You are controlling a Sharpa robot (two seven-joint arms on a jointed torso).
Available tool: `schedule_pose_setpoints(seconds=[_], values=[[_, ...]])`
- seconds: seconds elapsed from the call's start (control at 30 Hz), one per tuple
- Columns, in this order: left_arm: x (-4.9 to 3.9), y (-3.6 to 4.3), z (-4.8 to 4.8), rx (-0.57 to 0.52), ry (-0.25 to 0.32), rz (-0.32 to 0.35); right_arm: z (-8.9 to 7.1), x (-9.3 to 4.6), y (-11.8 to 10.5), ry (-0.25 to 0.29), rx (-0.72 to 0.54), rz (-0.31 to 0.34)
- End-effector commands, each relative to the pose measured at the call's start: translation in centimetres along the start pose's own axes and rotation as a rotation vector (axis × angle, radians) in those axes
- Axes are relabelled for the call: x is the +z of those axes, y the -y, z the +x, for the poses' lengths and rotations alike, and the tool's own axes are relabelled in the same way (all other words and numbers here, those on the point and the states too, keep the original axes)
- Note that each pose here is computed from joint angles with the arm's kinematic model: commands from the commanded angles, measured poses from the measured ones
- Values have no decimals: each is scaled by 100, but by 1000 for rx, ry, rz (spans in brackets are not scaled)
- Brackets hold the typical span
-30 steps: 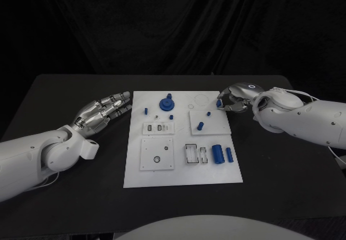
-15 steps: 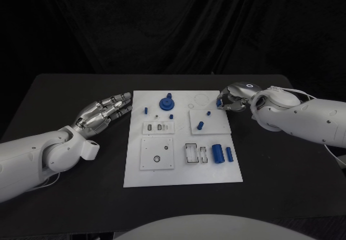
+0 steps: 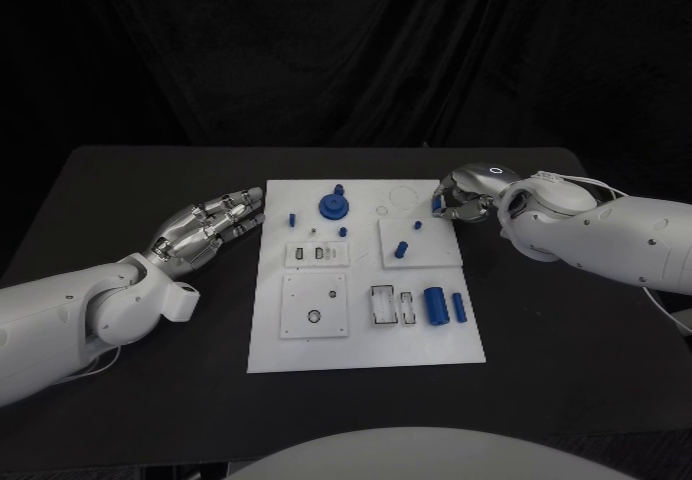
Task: Assemble the parts on the task board
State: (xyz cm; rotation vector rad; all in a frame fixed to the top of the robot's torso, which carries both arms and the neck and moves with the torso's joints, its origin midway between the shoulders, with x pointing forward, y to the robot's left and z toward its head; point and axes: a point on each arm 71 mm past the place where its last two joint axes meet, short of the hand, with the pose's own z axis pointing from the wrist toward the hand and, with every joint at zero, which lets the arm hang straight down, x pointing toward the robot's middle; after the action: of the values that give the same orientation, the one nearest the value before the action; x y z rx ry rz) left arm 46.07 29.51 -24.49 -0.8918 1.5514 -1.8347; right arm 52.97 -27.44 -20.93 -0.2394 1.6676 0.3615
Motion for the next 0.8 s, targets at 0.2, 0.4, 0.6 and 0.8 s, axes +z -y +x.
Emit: schedule_pose_setpoints(seconds=[0.2, 0.4, 0.6, 0.8], values=[[0, 58, 19, -16, -13, 102, 7, -9, -2, 17, 1, -2], [-12, 51, 17, -17, -12, 102, -52, -55, -60, 95, 15, -28], [-34, 53, 6, -14, -5, 100, -205, -144, -265, 186, 50, -88], [-35, 50, 11, -14, -5, 98, -336, -222, -613, 194, 89, -171]])
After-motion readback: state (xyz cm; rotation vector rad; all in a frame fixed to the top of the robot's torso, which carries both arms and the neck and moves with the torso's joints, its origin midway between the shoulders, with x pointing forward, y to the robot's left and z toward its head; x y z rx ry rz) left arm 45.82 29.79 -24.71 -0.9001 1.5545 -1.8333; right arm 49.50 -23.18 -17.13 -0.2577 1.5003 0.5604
